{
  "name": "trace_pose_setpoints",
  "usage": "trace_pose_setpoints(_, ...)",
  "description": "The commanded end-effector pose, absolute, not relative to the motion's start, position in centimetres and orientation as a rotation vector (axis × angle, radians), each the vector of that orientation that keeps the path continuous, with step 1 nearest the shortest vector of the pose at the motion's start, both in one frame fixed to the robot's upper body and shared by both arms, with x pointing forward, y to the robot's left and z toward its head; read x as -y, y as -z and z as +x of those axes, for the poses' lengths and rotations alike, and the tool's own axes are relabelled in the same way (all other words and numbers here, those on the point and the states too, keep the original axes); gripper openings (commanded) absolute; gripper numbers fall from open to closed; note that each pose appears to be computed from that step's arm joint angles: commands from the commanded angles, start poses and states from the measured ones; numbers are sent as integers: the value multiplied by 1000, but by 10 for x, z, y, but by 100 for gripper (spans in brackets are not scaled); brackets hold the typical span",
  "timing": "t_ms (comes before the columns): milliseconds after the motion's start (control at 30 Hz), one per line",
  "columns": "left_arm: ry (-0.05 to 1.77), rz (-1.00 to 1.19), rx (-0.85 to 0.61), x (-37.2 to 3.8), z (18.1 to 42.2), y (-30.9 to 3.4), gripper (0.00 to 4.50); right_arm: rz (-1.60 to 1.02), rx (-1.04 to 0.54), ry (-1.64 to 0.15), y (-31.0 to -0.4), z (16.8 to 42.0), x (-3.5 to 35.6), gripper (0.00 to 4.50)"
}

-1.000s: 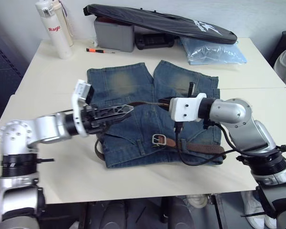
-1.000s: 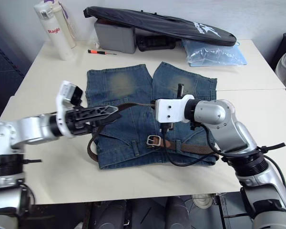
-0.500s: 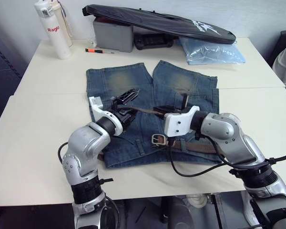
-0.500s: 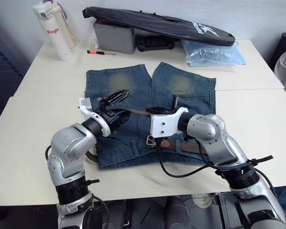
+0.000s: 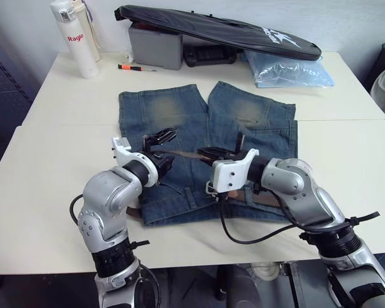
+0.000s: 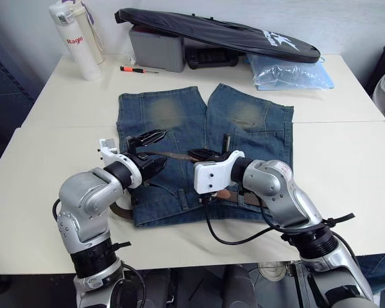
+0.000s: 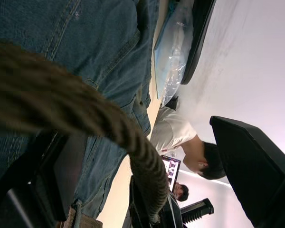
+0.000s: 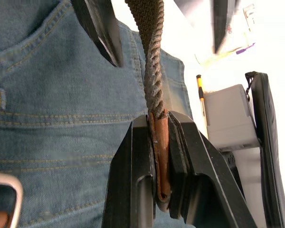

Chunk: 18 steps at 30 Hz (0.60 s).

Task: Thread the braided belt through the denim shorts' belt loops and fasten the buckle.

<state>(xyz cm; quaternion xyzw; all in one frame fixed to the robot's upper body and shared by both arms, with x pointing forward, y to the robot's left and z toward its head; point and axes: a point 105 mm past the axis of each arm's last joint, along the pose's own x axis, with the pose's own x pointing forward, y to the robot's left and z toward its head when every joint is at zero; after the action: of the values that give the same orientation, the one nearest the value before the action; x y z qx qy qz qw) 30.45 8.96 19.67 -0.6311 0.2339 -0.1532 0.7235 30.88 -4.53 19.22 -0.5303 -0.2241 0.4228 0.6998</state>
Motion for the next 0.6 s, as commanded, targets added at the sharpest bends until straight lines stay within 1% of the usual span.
trace_pose_setpoints(33,373,-1369,-493,-86,297,-204,446,-1178,557,-927,-200,305,39,0)
trace_pose_setpoints(133,369,-1323,-502,-86,297,-203,446,-1176,562,-922,-199,306,39,0)
trace_pose_setpoints(167,369,-1310,-503,-87,297,-202,406,-1176,562,-919,-199,307,39,0)
trace_pose_setpoints(200,373,-1297,-503,-87,297,-202,394,-1176,562,-916,-199,307,39,0)
trace_pose_setpoints(233,378,-1282,-506,-86,297,-201,369,-1176,562,-913,-199,307,39,0)
trace_pose_setpoints(267,384,-1267,-511,-85,297,-200,330,-1176,561,-910,-198,308,40,0)
trace_pose_setpoints(333,395,-1242,-518,-84,296,-198,236,-1176,561,-906,-198,308,39,0)
trace_pose_setpoints(367,398,-1230,-522,-83,296,-196,225,-1175,559,-901,-198,309,40,0)
trace_pose_setpoints(400,399,-1225,-524,-83,296,-195,150,-1174,556,-897,-198,309,41,0)
trace_pose_setpoints(433,399,-1218,-524,-85,297,-195,131,-1173,552,-895,-197,309,42,0)
trace_pose_setpoints(467,400,-1213,-521,-86,298,-195,97,-1170,548,-895,-196,309,43,0)
trace_pose_setpoints(533,409,-1194,-513,-89,300,-195,6,-1150,546,-893,-197,309,43,0)
trace_pose_setpoints(600,418,-1171,-505,-93,301,-194,2,-1099,533,-907,-201,308,46,0)
